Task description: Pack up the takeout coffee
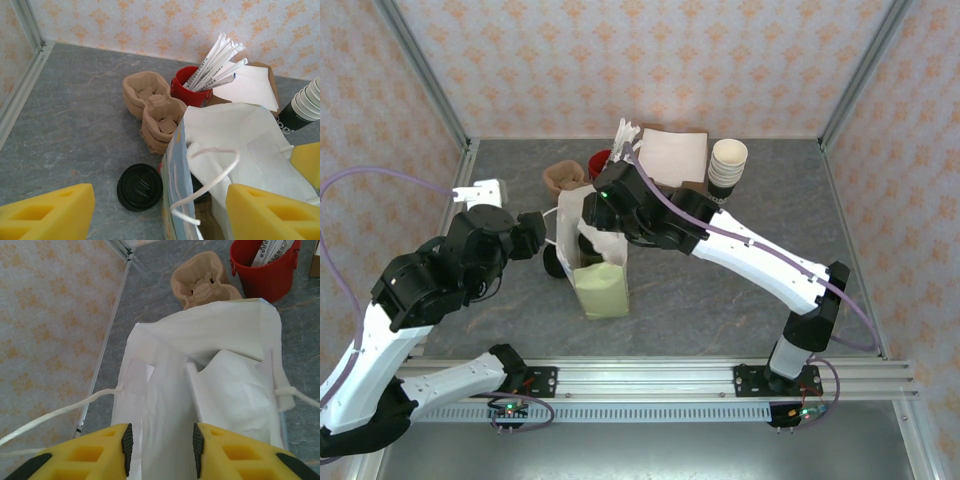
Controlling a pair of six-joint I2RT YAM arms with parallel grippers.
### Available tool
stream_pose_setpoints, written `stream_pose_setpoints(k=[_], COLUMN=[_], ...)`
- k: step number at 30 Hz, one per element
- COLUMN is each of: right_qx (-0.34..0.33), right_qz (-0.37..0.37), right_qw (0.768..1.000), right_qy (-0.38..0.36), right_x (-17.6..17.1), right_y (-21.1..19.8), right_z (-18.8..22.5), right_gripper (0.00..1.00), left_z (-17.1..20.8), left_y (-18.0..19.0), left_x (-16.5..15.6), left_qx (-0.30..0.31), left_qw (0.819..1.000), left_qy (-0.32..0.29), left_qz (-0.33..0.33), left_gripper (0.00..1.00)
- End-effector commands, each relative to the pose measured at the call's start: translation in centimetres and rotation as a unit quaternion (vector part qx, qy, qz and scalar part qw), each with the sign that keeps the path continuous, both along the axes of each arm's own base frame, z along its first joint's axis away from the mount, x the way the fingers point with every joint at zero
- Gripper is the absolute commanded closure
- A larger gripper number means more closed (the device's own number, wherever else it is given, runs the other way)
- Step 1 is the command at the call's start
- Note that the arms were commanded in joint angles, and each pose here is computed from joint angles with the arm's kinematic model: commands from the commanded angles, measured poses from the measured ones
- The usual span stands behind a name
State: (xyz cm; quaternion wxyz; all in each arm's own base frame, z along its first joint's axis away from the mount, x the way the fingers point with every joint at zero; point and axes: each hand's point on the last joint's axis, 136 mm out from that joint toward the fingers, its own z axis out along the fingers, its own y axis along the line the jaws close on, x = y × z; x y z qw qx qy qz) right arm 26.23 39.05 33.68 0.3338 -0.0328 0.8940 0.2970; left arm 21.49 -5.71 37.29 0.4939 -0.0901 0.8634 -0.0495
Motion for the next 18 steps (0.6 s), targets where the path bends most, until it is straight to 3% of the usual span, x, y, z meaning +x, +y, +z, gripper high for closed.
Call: stream_pose_setpoints(k=[1,9,14,18], right_qx=[-0.019,-0.011,-0.019,-0.031], right_qz=[0.002,0.019,0.028,-0.001], right_qw=[1.000,1.000,0.995,0.991], right_qy=[-0.002,-0.020,-0.091,-0.132], right_x=[0.0,-0.3,0.1,1.8], right_y=[0.2,0.1,-1.7,-5.9], right_z=[-0.7,0.6,4.8,8.7], right_gripper=[0.63,0.64,0.61,0.57], left_z=[0.1,-0.5,0.2,2.9], left_y=[0.7,0.6,0.5,2.2], left_x=[-0.3,-0.1,0.6,0.7], left_qx=[0.001,0.001,0.020,0.063], left_qw=[1.000,1.000,0.999,0.996], left_qy=[-0.005,-0.008,-0.031,-0.063], left_qz=[0.009,0.009,0.003,0.030], left_gripper=[0.29,0.28,0.22,0.16])
